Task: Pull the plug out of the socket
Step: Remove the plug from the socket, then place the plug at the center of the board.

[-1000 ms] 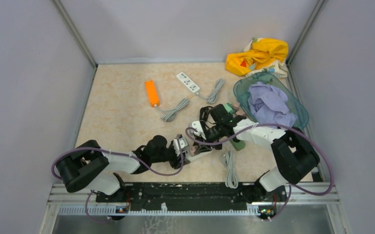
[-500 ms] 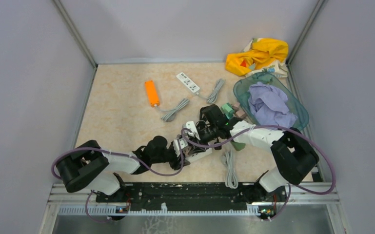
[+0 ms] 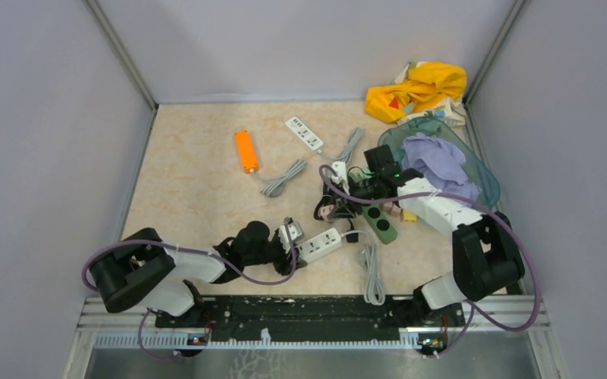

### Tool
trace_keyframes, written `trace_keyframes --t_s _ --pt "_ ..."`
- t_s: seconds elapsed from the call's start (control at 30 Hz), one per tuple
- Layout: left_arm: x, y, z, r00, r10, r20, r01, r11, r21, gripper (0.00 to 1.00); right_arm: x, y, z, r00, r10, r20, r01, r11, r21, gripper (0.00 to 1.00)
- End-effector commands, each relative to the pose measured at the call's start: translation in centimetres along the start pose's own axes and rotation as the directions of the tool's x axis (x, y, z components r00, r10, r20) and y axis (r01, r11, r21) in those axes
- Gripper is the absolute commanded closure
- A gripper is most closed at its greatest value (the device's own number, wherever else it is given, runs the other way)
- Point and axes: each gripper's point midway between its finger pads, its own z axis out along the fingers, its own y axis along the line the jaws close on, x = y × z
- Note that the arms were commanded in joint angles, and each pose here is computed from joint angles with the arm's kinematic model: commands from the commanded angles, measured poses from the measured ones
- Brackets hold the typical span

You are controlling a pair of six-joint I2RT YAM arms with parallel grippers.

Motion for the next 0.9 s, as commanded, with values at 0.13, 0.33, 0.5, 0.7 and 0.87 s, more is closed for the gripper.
trace_keyframes --t_s 0.13,0.33,0.5,0.7,0.87 --pt "1.0 0.0 -0.7 0.999 -0.051 -0.018 0.051 0.999 -0.020 0.97 -1.7 -8.1 -6.9 0.972 0.156 0.173 -0.213 0.897 0.387 1.00" --pt "0.9 0.0 -0.6 0.998 -0.067 -0.011 0.067 0.997 -0.024 0.97 -1.3 -10.7 -10.4 0.961 0.150 0.234 -0.260 0.782 0.567 1.00" --pt "0.8 0.1 -0.6 0.996 -0.086 -0.006 0.085 0.996 -0.035 0.97 -0.6 -12.3 -11.9 0.950 0.176 0.258 -0.306 0.691 0.654 1.00" --pt "0.8 0.1 -0.7 0.996 -0.094 -0.001 0.094 0.995 -0.039 0.97 0.1 -13.2 -12.9 0.943 0.189 0.274 -0.331 0.625 0.707 1.00" --pt "0.7 0.1 -0.7 0.995 -0.098 0.003 0.098 0.994 -0.039 0.97 0.7 -14.1 -13.8 0.939 0.200 0.280 -0.344 0.562 0.753 1.00"
